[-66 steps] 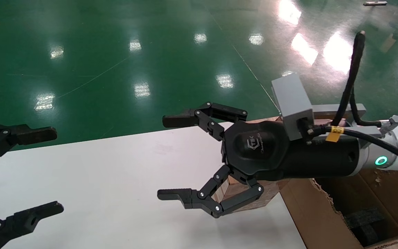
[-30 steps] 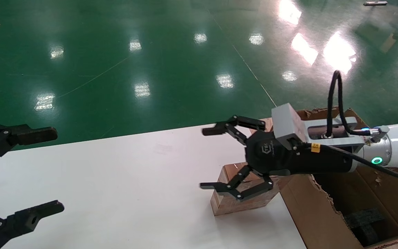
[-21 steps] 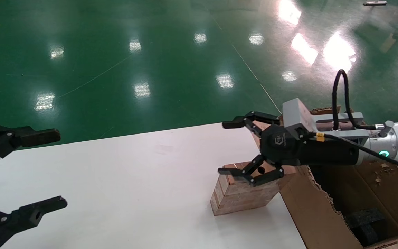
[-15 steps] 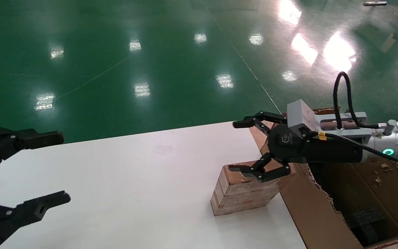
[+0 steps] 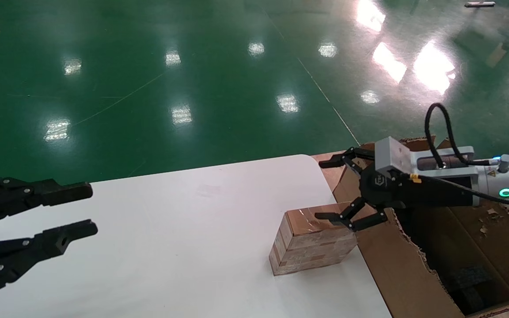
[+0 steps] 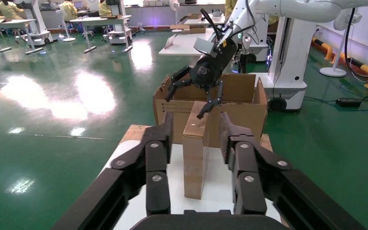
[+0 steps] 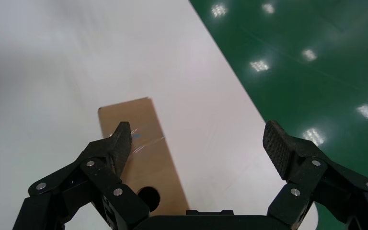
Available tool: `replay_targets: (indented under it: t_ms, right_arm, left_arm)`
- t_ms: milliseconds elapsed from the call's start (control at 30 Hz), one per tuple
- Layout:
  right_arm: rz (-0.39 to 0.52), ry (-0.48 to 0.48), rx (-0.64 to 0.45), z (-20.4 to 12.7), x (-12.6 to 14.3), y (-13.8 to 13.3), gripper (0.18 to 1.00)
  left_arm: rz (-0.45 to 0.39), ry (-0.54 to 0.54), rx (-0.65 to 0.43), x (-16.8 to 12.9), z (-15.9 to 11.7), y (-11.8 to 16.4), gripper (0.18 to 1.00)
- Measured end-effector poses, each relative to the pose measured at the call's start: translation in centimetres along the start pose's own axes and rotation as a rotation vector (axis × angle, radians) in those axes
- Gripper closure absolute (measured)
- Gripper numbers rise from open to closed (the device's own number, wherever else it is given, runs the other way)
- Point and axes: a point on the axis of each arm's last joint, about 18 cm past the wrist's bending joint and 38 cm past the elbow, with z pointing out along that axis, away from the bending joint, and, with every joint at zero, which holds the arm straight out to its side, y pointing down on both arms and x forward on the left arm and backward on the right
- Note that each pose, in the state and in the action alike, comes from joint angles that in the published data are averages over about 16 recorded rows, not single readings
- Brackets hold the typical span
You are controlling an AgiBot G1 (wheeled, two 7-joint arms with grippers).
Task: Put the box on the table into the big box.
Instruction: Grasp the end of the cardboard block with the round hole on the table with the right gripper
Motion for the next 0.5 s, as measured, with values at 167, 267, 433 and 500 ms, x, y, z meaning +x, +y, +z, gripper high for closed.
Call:
replay_targets:
  t_ms: [167,267,433,500]
  right_arm:
    - [-0.004,-0.016,-0.024,0.0,-0.2,0.5,0.178]
    - [-0.003,-0.024,-0.035,-0.1,-0.4,0.8,0.178]
    - [0.002,-0.033,-0.05,-0.2,-0.6,1.2,0.178]
    - [0.004,-0.037,-0.055,-0.3,-0.7,1.4,0.178]
  left_arm:
    - [0.0,0.0,0.0,0.0,0.0,0.0,0.756]
    - [0.0,0.0,0.0,0.0,0.0,0.0,0.812]
    - [0.0,0.0,0.0,0.0,0.0,0.0,0.889]
    - [0.0,0.0,0.0,0.0,0.0,0.0,0.918]
